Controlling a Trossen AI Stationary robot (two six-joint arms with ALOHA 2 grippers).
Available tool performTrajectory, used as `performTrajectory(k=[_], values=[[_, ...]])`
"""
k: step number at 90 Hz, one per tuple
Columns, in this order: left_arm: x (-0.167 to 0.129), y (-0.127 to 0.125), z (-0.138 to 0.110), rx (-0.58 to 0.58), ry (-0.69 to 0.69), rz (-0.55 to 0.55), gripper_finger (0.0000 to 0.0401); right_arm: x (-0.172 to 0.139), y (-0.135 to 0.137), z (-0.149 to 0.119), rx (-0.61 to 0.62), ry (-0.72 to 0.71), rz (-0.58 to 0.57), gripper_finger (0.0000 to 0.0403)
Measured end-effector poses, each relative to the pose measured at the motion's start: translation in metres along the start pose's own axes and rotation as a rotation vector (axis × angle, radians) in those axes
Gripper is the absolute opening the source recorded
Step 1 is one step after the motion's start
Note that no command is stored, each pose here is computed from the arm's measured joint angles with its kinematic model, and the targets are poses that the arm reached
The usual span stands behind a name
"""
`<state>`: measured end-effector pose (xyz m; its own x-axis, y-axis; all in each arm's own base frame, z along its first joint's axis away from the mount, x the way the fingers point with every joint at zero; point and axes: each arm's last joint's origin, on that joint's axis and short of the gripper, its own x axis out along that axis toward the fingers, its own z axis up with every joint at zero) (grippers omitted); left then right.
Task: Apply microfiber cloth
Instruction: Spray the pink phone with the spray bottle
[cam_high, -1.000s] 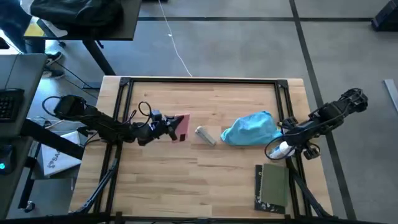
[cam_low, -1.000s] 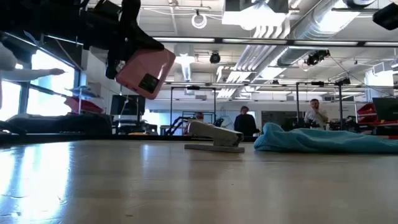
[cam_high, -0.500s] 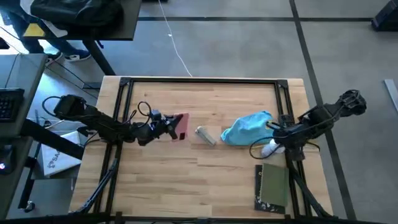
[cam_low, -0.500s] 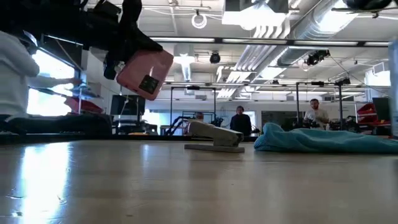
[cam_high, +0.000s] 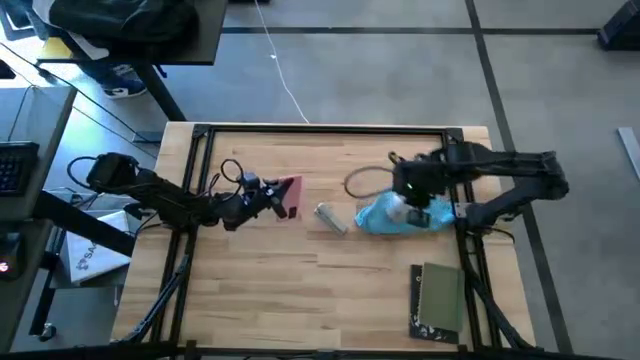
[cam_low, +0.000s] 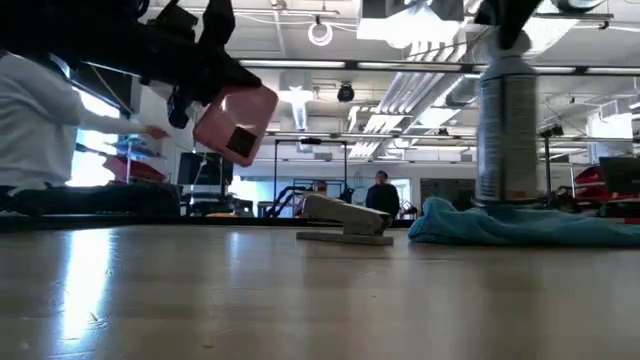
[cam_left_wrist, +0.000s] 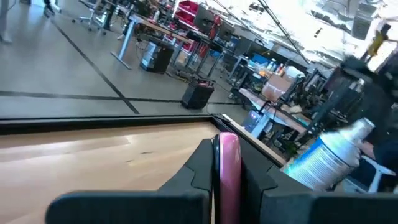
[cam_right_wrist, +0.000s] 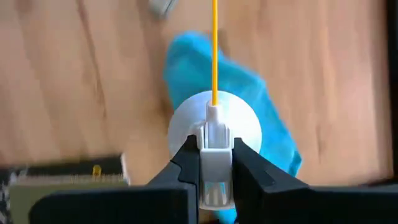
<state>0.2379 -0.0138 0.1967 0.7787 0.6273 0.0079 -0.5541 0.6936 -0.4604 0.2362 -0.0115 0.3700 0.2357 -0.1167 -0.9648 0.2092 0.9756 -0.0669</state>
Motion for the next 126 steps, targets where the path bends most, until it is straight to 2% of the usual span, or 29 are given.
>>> performTrajectory(k=[17,33,55,77,104,126], values=[[0.008,0.006,0.005,0.055,-0.002,-0.025,0.001,0.002,-0.034,0.029,0.076,-0.048,-0.033,0.0024],[0.018,0.009,0.013,0.074,-0.019,-0.068,0.001,0.025,-0.065,0.046,0.167,-0.027,-0.054,0.0024],[0.04,0.011,0.038,0.095,-0.094,-0.108,0.001,0.059,-0.086,0.069,0.184,-0.016,-0.063,0.0023],[0.064,0.029,0.064,0.087,-0.157,-0.102,0.001,0.07,-0.076,0.072,0.239,0.035,0.041,0.0023],[0.078,0.061,0.083,0.084,-0.191,-0.059,0.001,0.068,-0.04,0.075,0.284,0.05,0.123,0.0023],[0.082,0.075,0.09,0.077,-0.202,-0.046,0.001,0.067,-0.021,0.078,0.304,0.028,0.131,0.0023]])
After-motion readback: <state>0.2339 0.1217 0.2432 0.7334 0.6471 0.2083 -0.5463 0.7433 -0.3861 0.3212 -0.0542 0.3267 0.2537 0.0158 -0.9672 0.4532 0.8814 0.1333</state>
